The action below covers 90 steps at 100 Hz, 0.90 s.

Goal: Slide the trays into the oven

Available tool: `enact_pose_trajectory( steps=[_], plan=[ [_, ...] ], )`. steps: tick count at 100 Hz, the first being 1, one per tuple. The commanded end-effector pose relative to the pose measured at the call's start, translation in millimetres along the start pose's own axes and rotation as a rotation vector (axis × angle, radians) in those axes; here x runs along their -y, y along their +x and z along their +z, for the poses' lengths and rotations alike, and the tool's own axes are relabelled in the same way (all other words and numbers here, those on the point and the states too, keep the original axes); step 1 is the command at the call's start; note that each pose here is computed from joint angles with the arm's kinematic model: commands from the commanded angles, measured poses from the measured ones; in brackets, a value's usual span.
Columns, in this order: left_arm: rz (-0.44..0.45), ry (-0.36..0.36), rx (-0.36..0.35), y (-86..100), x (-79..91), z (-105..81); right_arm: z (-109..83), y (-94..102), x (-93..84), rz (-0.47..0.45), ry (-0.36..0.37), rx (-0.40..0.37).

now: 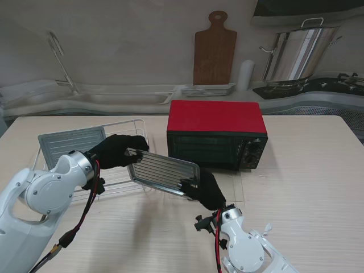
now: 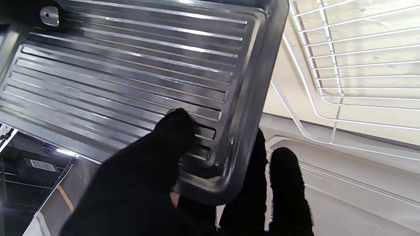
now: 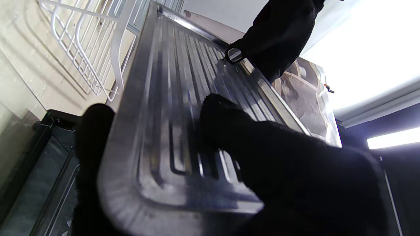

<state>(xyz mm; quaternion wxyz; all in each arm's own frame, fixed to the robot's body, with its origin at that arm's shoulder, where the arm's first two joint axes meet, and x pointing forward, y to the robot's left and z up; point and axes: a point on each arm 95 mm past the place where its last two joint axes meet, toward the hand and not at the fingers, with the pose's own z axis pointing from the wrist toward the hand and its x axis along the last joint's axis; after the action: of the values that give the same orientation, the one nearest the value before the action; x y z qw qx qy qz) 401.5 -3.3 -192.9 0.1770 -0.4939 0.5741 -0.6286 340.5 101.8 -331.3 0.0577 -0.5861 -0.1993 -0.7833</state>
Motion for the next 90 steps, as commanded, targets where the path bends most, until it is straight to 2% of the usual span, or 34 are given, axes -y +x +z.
enact_pose_trajectory(
  steps=[1, 50, 90],
  plan=[
    [0.004, -0.011, -0.015, 4.9, 0.8, -2.5, -2.2, 1.4, 10.3, 0.024, 0.029, 0.006],
    [0.049, -0.022, -0.047, 3.5, 4.8, -17.0, 1.1, 3.9, 10.0, 0.061, -0.021, 0.039],
    [0.006, 0.048, -0.064, 3.0, 9.6, -27.6, 4.2, 5.1, 4.7, 0.097, -0.033, 0.090]
  ],
)
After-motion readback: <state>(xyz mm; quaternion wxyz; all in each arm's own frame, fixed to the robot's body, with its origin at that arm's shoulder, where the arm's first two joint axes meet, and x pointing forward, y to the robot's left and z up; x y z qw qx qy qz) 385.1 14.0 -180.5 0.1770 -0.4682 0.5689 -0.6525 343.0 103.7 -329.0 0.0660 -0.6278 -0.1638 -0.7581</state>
